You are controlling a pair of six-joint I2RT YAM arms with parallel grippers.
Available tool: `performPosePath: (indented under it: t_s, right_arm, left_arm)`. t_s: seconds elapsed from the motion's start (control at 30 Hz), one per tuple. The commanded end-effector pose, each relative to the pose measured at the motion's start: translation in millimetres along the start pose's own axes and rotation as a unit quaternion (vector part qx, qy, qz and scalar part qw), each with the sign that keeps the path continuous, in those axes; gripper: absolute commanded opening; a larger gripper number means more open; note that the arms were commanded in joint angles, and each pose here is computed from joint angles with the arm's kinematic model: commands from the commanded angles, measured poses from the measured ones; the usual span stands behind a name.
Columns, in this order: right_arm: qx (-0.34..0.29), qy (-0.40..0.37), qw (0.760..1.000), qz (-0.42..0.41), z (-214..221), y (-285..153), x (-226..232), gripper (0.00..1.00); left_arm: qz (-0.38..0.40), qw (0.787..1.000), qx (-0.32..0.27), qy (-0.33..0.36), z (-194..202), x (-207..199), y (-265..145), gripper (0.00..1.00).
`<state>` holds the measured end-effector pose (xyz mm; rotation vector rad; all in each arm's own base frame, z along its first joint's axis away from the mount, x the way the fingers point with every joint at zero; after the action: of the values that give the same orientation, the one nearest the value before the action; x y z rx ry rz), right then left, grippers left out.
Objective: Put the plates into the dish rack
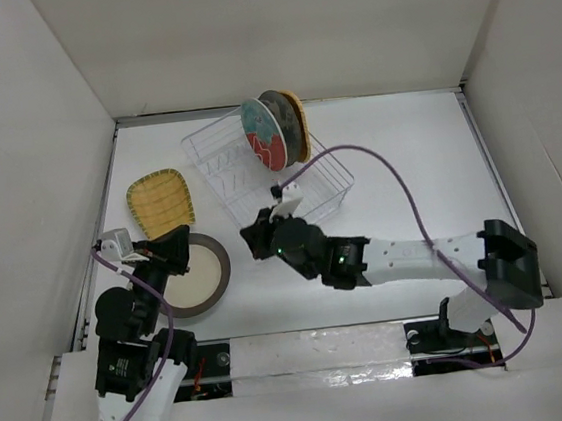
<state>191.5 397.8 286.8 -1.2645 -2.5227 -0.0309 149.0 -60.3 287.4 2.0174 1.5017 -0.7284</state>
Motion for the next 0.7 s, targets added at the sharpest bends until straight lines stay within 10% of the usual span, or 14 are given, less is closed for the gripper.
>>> performPosePath:
  t_s: [0.0,0.2,0.67]
  right_arm:
    - [0.02,0.152,0.988,0.035,55,-6,14,0.07]
    - [0.085,0.226,0.969,0.047,134,-7,34,0.64]
    - [0.148,0.35,0.924,0.043,226,39,59,0.66]
  left_arm:
    - [0.018,1.0,-0.025,-0.002,-9,-8,-2,0.07]
    - [0.02,1.0,-0.013,-0.001,-6,-7,-1,0.46]
    - [0.036,0.999,-0.024,0.0,-9,-12,-7,0.47]
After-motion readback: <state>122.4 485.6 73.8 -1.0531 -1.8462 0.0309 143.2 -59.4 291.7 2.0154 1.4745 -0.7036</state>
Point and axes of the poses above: each gripper's point midway between its finger pads, its own y axis out along the fingers, its own x axis along the line the jaws close on, z = x × y, the point moved 5 cm from there along -y, back along the fingers, and after that the axes turned 14 degrees about -y, right-handed, at the moved point
